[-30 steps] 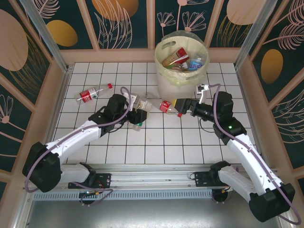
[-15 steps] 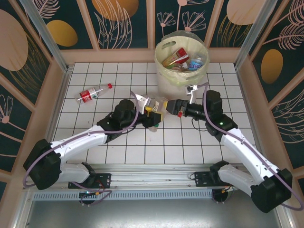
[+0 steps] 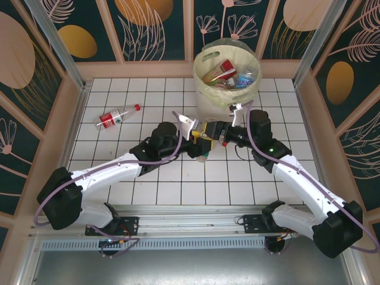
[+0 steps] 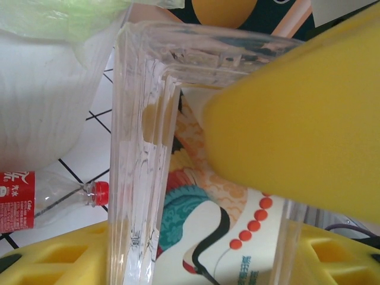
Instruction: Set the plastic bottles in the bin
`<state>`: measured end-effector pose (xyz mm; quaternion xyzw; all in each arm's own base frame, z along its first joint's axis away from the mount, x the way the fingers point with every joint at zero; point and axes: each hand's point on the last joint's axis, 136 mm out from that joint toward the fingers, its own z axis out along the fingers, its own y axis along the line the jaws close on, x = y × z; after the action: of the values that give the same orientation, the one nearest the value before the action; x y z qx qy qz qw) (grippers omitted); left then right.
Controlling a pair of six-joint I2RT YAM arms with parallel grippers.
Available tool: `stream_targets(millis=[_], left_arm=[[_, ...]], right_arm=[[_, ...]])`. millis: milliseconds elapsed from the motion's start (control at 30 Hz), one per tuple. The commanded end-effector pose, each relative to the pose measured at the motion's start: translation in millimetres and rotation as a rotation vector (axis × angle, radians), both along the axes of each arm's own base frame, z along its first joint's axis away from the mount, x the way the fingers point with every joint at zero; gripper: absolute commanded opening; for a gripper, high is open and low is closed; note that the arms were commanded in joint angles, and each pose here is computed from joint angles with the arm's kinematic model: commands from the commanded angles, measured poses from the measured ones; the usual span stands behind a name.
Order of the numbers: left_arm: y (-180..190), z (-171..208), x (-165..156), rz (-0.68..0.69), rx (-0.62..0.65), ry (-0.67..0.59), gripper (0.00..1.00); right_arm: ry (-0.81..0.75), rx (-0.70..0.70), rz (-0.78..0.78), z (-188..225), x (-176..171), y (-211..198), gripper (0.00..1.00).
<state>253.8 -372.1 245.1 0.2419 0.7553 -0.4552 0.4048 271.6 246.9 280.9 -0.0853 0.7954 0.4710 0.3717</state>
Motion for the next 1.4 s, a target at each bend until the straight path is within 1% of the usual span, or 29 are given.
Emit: stream_targets(millis=[0,100,133,200,267,300,333,367,400,600,733,867,1067,1233,1367], left_arm=[[-15.0,21.8,-5.9,-0.047,-0.057,-0.035,0.58],[-16.0,22.9,-5.2,-0.047,-0.055,-0.038,0.62],[-16.1,24.4,-5.1,-0.046,-0.055,-0.046,0.64],[-13.8,27.3,-1.9,-0.024,-0.053,-0.058,0.74],[-11.1,34.3,-0.3,-0.01,-0.059,-0.079,0.81],[-8.8,39.4,0.7,0.002,-0.066,-0.094,0.88],[-6.7,42.8,0.6,0.01,-0.071,-0.107,0.93],[-4.0,48.1,-0.9,0.011,-0.078,-0.127,0.97],[-1.2,53.5,-2.5,0.014,-0.084,-0.145,0.98],[21.7,77.6,-13.7,0.042,-0.116,-0.243,0.99],[40.1,90.3,-21.5,0.076,-0.151,-0.288,0.99],[57.1,100.9,-30.2,0.105,-0.217,-0.318,0.99],[66.9,96.6,-35.9,0.116,-0.217,-0.309,0.98],[72.3,90.1,-40.5,0.112,-0.202,-0.303,0.98],[78.7,84.8,-41.2,0.131,-0.175,-0.297,0.98]], right_arm=[[-0.065,0.026,0.025,26.9,-2.0,5.8,0.67],[-0.069,0.019,0.015,27.6,-1.4,4.2,0.61],[-0.072,0.018,0.013,29.0,-1.2,3.7,0.59],[-0.078,0.014,0.008,30.8,-0.9,2.7,0.58],[-0.087,0.005,-0.003,33.4,-0.1,0.7,0.58],[-0.094,0.0,-0.01,35.2,0.5,-0.6,0.57],[-0.101,-0.006,-0.015,37.3,1.0,-1.7,0.57],[-0.107,-0.017,-0.025,39.0,1.8,-3.5,0.57],[-0.117,-0.028,-0.037,41.8,2.7,-5.9,0.57],[-0.218,-0.101,-0.139,70.5,12.3,-29.4,0.58],[-0.313,-0.185,-0.255,93.6,23.8,-51.3,0.59],[-0.427,-0.261,-0.365,125.7,37.3,-70.9,0.59],[-0.554,-0.332,-0.47,169.7,62.4,-85.2,0.59],[-0.616,-0.332,-0.518,199.4,90.6,-91.5,0.59],[-0.639,-0.318,-0.53,212.9,117.3,-93.0,0.59]])
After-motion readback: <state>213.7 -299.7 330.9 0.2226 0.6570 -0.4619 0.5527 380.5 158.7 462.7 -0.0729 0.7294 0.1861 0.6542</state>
